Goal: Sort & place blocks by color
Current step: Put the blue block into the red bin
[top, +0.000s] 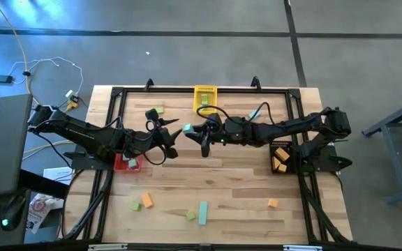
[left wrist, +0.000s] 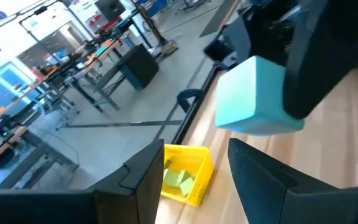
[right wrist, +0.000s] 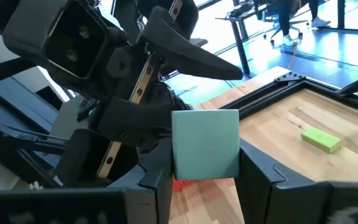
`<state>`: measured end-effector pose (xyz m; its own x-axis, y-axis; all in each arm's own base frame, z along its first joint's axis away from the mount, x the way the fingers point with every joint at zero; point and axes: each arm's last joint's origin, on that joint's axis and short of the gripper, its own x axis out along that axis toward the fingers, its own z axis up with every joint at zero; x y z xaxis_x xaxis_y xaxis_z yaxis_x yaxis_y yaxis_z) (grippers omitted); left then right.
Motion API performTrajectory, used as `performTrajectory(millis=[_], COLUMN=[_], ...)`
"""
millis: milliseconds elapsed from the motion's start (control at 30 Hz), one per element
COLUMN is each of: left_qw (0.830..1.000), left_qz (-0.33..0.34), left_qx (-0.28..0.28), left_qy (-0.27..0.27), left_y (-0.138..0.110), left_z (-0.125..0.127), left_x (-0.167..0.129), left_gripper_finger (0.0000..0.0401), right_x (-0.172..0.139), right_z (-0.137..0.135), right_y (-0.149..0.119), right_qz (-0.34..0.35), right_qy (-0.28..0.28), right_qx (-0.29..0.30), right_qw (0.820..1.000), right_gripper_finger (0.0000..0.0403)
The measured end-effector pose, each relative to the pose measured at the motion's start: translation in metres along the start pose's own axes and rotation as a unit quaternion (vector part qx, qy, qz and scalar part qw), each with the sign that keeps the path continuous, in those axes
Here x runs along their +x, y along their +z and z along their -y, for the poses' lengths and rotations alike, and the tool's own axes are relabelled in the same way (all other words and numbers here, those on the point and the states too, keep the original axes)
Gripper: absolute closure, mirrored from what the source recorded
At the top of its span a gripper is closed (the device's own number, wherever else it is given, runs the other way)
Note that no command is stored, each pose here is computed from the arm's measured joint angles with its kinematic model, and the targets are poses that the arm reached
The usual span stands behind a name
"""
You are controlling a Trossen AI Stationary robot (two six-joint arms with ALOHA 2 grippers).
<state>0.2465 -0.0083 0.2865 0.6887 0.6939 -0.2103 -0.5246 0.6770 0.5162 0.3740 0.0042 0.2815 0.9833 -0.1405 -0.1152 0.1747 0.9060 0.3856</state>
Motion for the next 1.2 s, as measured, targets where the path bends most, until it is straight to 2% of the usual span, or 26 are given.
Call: performTrajectory(millis=[167,367,667,933,1200], left_qw=[1.000,0.996,0.992,0.991,0.992], left_qz=[0.004,0.021,0.022,0.018,0.043], left_qx=[0.026,0.059,0.117,0.125,0.109], left_qy=[-0.013,-0.056,-0.050,-0.044,-0.055], left_y=[0.0002,0.0010,0.0007,-0.0003,0.0044], left_z=[0.0008,0.0033,0.0006,-0.0021,-0.0006], left_x=[0.0000,-0.0002,0.0027,0.0056,0.0069], left_gripper_finger=[0.0236,0.0236,0.0236,0.0236,0.0236], right_x=[-0.0001,0.0000,0.0001,0.0001,0.0000], right_z=[0.0030,0.0067,0.0070,0.0075,0.0075], right_y=[0.0023,0.0098,0.0085,0.0057,0.0064], right_qz=[0.009,0.034,0.024,0.011,0.016], right_qy=[-0.015,-0.014,-0.008,-0.014,-0.017], right_qx=[0.001,-0.001,0.010,0.017,0.017], right_qw=[1.000,0.999,1.000,1.000,1.000], right_gripper_finger=[0.0291,0.0290,0.0289,0.0289,0.0289])
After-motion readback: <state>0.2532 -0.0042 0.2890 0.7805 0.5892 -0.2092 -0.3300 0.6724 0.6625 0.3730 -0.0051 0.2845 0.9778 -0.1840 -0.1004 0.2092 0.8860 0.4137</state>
